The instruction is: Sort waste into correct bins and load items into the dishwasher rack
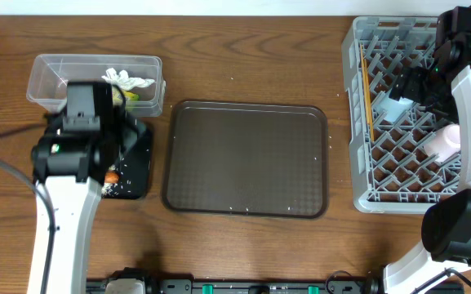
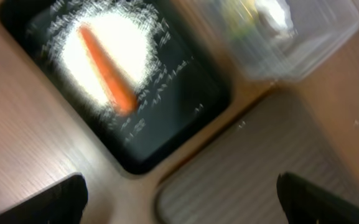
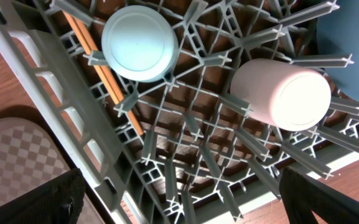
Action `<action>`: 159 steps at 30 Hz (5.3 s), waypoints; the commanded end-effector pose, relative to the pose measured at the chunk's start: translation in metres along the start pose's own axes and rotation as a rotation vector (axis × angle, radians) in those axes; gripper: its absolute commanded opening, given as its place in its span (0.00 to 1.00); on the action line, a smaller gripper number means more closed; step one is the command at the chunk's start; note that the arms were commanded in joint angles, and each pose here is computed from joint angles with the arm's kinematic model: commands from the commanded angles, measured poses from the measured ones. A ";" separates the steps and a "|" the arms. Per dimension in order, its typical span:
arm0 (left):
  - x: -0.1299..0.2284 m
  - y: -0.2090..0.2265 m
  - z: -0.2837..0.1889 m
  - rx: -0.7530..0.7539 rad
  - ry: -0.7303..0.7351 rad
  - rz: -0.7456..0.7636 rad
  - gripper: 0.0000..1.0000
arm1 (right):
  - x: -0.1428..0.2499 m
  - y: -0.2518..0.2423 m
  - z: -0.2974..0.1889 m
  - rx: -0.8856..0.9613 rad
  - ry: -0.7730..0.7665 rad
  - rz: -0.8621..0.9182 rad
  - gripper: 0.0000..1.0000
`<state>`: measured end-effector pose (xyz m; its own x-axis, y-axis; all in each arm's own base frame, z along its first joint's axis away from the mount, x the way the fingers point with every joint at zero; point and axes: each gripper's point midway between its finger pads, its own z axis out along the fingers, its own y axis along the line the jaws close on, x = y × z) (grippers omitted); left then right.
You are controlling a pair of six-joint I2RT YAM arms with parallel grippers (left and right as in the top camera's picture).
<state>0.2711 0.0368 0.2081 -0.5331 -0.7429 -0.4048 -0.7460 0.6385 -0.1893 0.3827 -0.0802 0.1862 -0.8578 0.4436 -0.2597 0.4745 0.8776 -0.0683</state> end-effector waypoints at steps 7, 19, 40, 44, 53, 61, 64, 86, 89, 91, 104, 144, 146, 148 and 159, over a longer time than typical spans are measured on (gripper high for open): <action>0.029 0.040 -0.021 -0.099 0.086 -0.008 0.99 | 0.000 -0.002 0.000 0.004 -0.002 0.017 0.99; 0.029 0.039 -0.021 -0.100 0.086 -0.008 0.98 | 0.000 -0.002 -0.001 0.004 -0.002 0.017 0.99; 0.026 0.050 -0.067 0.063 -0.052 -0.051 0.98 | 0.000 -0.002 0.000 0.004 -0.002 0.017 0.99; 0.027 0.054 -0.079 0.105 -0.088 -0.062 0.98 | 0.000 -0.002 0.000 0.004 -0.002 0.017 0.99; 0.028 0.062 -0.099 0.178 -0.150 -0.081 0.98 | 0.000 -0.002 0.000 0.004 -0.002 0.017 0.99; 0.035 0.079 -0.130 0.300 -0.253 -0.111 0.98 | 0.000 -0.002 0.000 0.004 -0.002 0.017 0.99; 0.037 0.085 -0.139 0.340 -0.287 -0.122 0.98 | 0.000 -0.002 0.000 0.004 -0.002 0.017 0.99; 0.045 0.106 -0.110 0.277 -0.342 -0.139 0.98 | 0.000 -0.002 0.000 0.004 -0.002 0.017 0.99; 0.034 0.098 -0.104 0.326 -0.413 -0.165 0.98 | 0.000 -0.002 0.000 0.004 -0.002 0.017 0.99; 0.029 0.090 -0.099 0.374 -0.452 -0.180 0.98 | 0.000 -0.002 0.000 0.004 -0.002 0.017 0.99; 0.023 0.068 -0.054 0.519 -0.592 -0.171 0.98 | 0.000 -0.002 -0.001 0.004 -0.002 0.016 0.99; 0.064 0.025 0.048 0.559 -0.767 0.510 0.98 | 0.001 0.004 -0.001 -0.001 -0.003 0.002 0.99; 0.065 0.023 0.048 0.556 -0.775 0.556 0.98 | 0.001 0.002 -0.001 0.001 -0.003 0.006 0.99; 0.067 0.020 0.045 0.557 -0.795 0.614 0.98 | 0.001 0.002 -0.001 0.001 -0.003 0.007 0.99; 0.064 0.016 0.046 0.580 -0.842 0.607 0.98 | 0.001 0.004 -0.002 -0.001 -0.004 0.001 0.99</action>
<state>0.2429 0.0112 0.1541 -0.1162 -0.0494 -0.9920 -0.0656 0.9970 -0.0419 0.3829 -0.0775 0.1855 -0.8611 0.4385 -0.2575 0.4687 0.8808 -0.0675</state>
